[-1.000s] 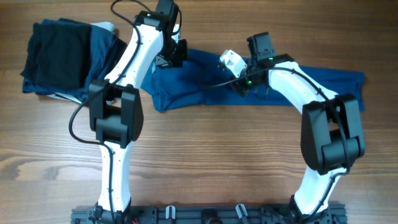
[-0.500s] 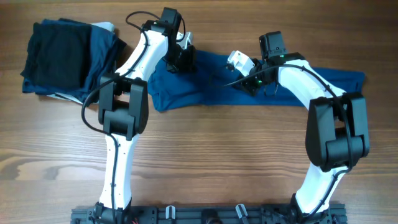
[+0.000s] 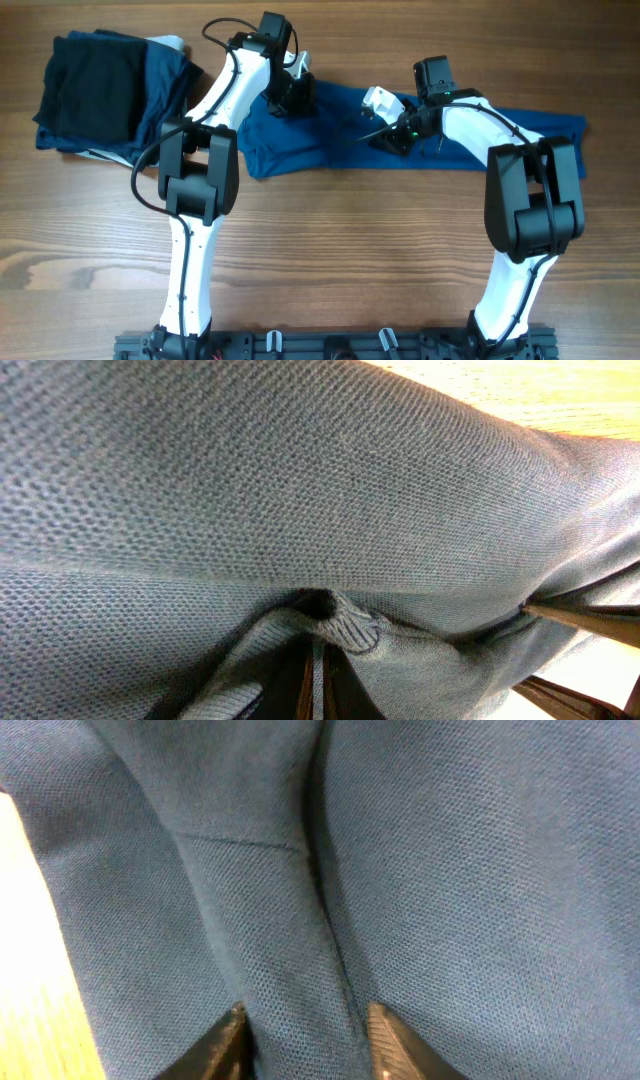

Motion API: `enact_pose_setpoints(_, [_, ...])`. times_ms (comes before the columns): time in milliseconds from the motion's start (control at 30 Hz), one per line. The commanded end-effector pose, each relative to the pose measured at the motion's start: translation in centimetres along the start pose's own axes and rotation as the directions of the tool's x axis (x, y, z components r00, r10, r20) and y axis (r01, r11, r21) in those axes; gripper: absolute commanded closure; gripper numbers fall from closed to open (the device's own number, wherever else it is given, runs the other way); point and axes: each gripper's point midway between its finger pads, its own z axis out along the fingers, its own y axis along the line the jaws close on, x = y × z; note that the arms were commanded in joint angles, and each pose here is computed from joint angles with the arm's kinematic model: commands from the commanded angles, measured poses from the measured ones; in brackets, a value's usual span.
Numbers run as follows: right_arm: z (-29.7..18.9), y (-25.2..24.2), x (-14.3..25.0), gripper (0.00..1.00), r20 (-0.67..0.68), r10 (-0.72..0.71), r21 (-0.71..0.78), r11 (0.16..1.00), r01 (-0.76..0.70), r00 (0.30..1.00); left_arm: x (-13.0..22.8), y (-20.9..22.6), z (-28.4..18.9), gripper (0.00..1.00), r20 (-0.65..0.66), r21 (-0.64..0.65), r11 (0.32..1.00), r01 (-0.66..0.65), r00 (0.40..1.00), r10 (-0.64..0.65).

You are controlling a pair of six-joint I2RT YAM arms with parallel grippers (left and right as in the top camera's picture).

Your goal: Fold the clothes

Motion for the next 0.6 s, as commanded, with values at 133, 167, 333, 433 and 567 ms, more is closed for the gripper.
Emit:
enact_pose_setpoints(133, [-2.4, 3.1, 0.2, 0.66, -0.049, 0.052, -0.099, 0.994, -0.057, 0.997, 0.1, 1.5, 0.9, 0.94, -0.010, -0.050, 0.999, -0.007, 1.000, 0.006])
enact_pose_setpoints(167, [-2.6, 3.4, 0.5, 0.66, -0.066, 0.060, -0.104, 0.992, -0.067, 0.996, 0.1, 1.5, 0.9, 0.94, -0.010, -0.050, 0.999, -0.007, 1.000, 0.006])
enact_pose_setpoints(333, [-2.9, 3.7, 3.3, 0.63, -0.206, 0.097, -0.077, 0.990, -0.115, 0.974, 0.1, 1.5, 0.9, 0.94, -0.010, -0.050, 0.999, -0.006, 1.000, 0.006])
enact_pose_setpoints(433, [-3.2, 2.9, 4.5, 0.62, -0.271, 0.181, 0.003, 0.982, -0.187, 0.945, 0.0, 2.1, 0.9, 0.95, -0.003, -0.086, 0.996, -0.005, 1.000, 0.005])
enact_pose_setpoints(567, [-3.5, 2.3, 6.2, 0.61, -0.330, 0.332, 0.109, 0.943, -0.314, 0.884, 0.1, 2.4, 0.9, 0.96, -0.005, -0.103, 0.995, -0.002, 1.000, 0.002])
